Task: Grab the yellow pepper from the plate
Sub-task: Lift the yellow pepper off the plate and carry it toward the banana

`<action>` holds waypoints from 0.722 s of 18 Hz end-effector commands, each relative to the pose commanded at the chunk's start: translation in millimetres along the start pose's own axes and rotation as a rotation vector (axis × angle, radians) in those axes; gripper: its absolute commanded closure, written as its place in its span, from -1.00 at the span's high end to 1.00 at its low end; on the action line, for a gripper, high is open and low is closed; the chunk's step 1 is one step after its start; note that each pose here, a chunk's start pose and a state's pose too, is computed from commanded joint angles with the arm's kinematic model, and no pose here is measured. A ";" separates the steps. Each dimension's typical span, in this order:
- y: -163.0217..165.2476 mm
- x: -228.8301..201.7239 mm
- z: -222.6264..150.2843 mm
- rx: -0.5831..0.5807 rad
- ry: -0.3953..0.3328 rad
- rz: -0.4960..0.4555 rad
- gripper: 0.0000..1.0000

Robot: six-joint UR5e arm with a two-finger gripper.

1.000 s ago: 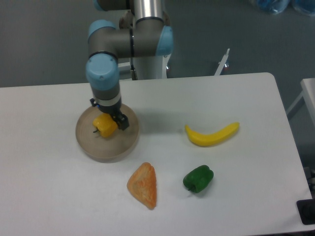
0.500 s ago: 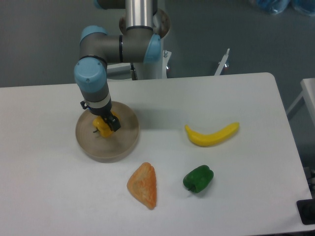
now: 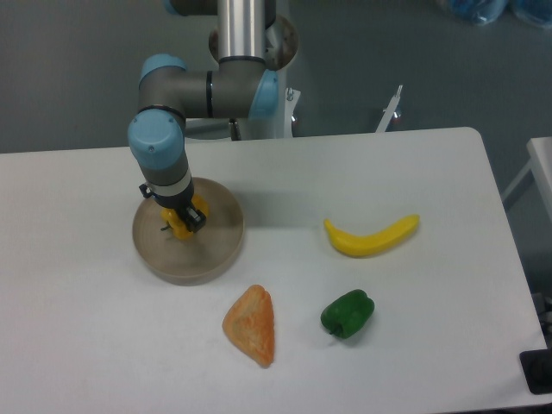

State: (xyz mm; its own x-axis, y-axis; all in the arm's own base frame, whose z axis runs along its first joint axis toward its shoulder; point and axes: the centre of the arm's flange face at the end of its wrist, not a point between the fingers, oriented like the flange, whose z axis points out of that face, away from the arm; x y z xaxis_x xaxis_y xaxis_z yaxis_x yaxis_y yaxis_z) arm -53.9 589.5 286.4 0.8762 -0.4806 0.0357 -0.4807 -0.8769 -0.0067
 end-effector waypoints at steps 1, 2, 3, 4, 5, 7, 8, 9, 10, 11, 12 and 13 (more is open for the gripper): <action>4.3 -1.8 -8.5 0.006 -0.009 -0.008 -0.75; 8.8 -4.6 -11.5 -0.001 0.000 -0.019 -0.75; 16.8 -15.5 -14.0 -0.014 0.012 -0.040 -0.75; 26.0 -27.2 -22.9 -0.011 0.010 -0.062 -0.75; 36.3 -38.8 -38.6 0.005 -0.005 -0.084 -0.75; 51.5 -70.4 -70.1 0.044 -0.053 -0.089 -0.76; 57.1 -84.3 -83.7 0.051 -0.069 -0.051 -0.77; 64.5 -95.8 -93.6 0.053 -0.076 -0.029 -0.77; 72.2 -108.6 -102.6 0.055 -0.083 -0.012 -0.77; 81.3 -121.9 -108.7 0.053 -0.083 0.002 -0.77; 93.2 -138.4 -113.6 0.041 -0.068 0.037 -0.76; 105.3 -149.6 -117.6 0.032 -0.058 0.075 -0.76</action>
State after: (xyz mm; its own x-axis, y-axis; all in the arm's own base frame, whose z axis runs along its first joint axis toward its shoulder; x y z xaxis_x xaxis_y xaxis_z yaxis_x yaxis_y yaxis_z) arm -239.7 570.4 397.8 0.8390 -0.5436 -0.0242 -0.5441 -0.8381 -0.0393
